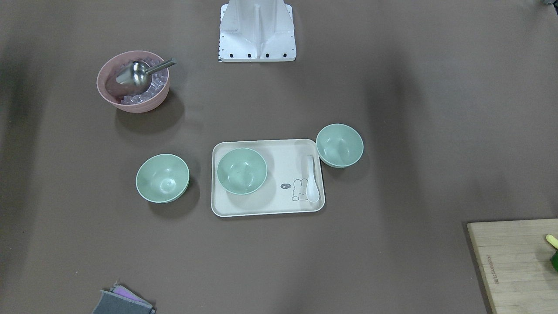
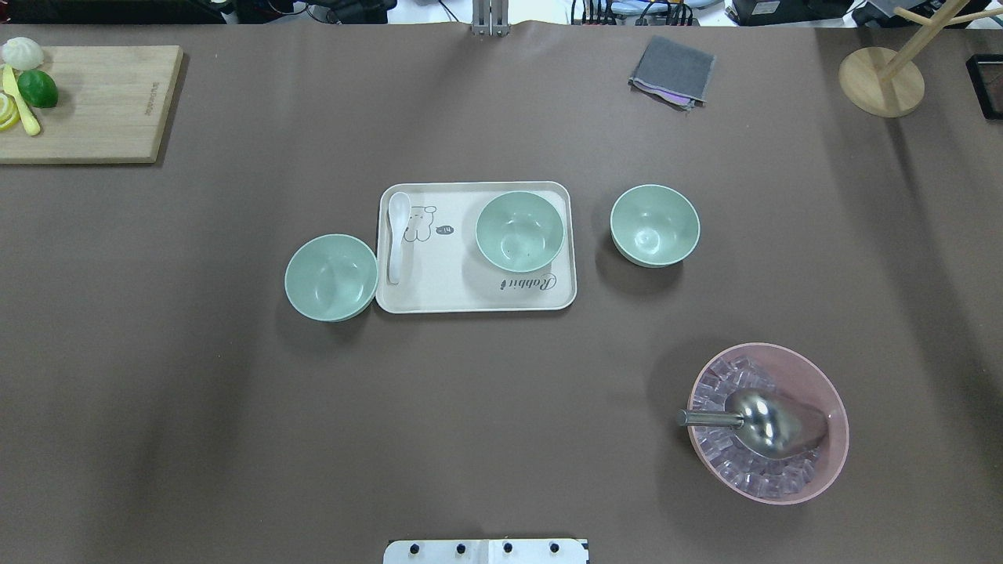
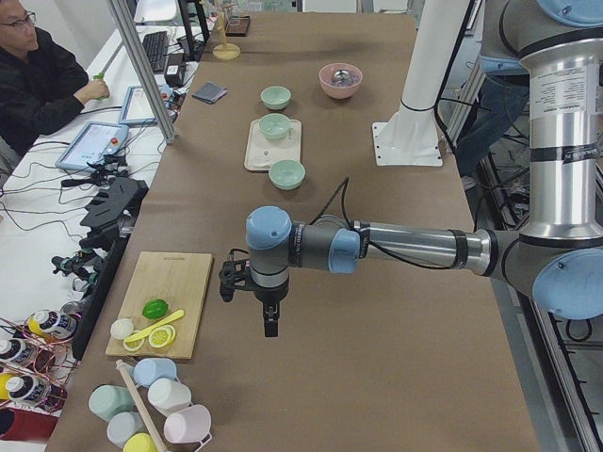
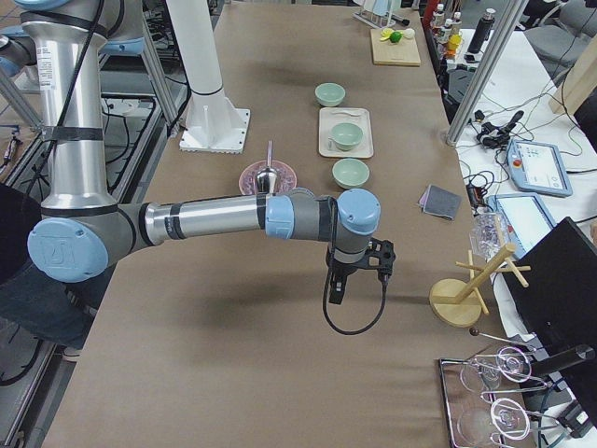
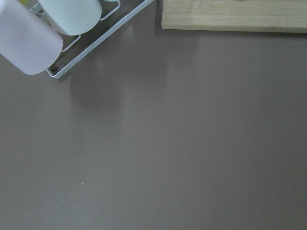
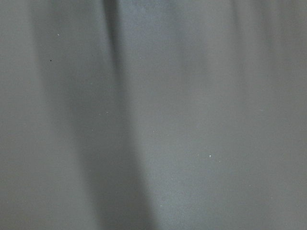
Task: Stack green bowls together
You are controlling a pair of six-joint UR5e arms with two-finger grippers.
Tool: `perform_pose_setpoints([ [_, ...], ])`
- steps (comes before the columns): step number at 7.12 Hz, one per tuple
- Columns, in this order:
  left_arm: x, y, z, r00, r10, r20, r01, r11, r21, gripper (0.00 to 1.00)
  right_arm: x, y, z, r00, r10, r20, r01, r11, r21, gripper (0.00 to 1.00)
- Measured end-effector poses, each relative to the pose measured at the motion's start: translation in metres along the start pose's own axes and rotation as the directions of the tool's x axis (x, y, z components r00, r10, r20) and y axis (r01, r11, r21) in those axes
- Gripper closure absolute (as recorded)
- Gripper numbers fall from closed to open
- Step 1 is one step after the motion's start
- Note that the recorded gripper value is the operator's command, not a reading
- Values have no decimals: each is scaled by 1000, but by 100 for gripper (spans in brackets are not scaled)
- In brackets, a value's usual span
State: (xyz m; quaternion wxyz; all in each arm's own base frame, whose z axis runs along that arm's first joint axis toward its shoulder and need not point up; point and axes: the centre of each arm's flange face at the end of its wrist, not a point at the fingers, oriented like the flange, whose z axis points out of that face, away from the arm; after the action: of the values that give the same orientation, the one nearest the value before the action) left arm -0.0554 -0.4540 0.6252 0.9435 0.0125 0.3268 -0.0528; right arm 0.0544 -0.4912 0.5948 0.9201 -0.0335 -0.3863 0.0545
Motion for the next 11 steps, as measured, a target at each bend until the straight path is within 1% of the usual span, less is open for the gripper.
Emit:
perform_pose_setpoints([
  [3, 0, 3, 2, 1000, -3, -23, 3, 1000, -6, 2, -3, 0, -3, 1000, -4, 5, 4, 1000, 5, 0],
  [11, -2, 4, 6, 1000, -9, -22, 8, 1000, -12, 2, -8, -2, -9, 1000, -9, 15, 9, 1000, 13, 0],
])
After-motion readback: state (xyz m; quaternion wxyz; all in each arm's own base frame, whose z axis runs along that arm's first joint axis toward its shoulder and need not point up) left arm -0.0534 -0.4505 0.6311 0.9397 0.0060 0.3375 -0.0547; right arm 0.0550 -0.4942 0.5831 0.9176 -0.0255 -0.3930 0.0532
